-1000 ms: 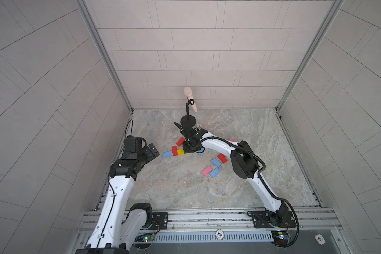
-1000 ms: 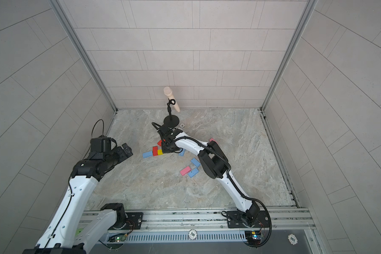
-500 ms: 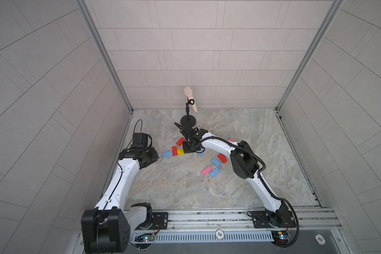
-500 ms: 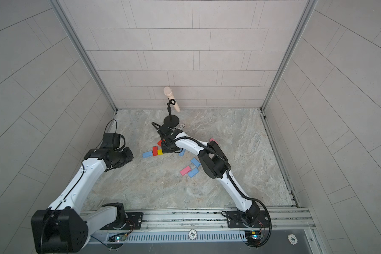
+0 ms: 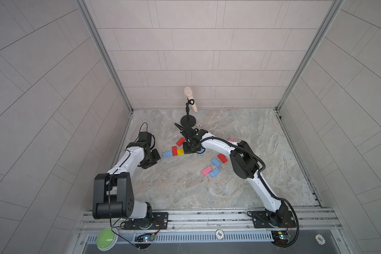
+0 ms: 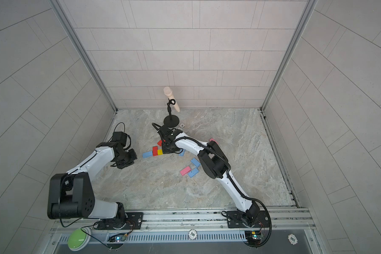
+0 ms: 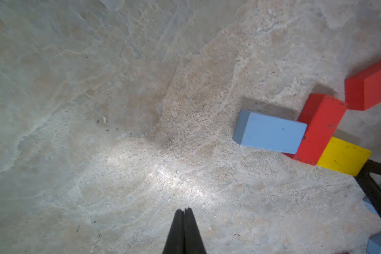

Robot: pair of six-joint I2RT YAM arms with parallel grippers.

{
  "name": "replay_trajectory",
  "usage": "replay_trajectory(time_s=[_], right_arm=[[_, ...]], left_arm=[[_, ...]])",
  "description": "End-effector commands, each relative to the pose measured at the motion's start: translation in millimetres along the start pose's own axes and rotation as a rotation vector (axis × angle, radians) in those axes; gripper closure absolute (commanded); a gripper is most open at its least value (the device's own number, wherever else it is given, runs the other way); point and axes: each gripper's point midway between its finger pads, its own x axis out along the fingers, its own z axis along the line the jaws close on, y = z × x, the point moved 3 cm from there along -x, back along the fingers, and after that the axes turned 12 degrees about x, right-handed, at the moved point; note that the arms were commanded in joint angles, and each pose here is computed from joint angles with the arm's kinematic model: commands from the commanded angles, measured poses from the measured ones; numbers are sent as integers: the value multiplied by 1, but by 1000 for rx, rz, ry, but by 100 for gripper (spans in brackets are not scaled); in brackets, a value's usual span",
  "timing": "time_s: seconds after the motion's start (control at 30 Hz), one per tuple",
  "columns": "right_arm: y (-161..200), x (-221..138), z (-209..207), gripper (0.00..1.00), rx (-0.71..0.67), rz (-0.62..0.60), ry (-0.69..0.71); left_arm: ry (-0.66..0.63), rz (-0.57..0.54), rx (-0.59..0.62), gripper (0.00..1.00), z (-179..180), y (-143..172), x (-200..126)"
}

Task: Assemble the letter t with building blocks
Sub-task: Adjust the building block at the center of the board.

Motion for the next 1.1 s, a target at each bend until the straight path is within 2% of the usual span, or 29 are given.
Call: replay_trajectory(time_s=[0.0,0.63,1.07], right_arm=[[3,-4,-1,96,9,-5,15],[3,-2,-3,96,9,-6,26],[2,-2,-3,96,13,-8,21]], left_arm=[[14,-33,14,100,-5,-20,3],[54,26,12,100,-16,-44,41],[66,30,11,100,-20,-54,50]])
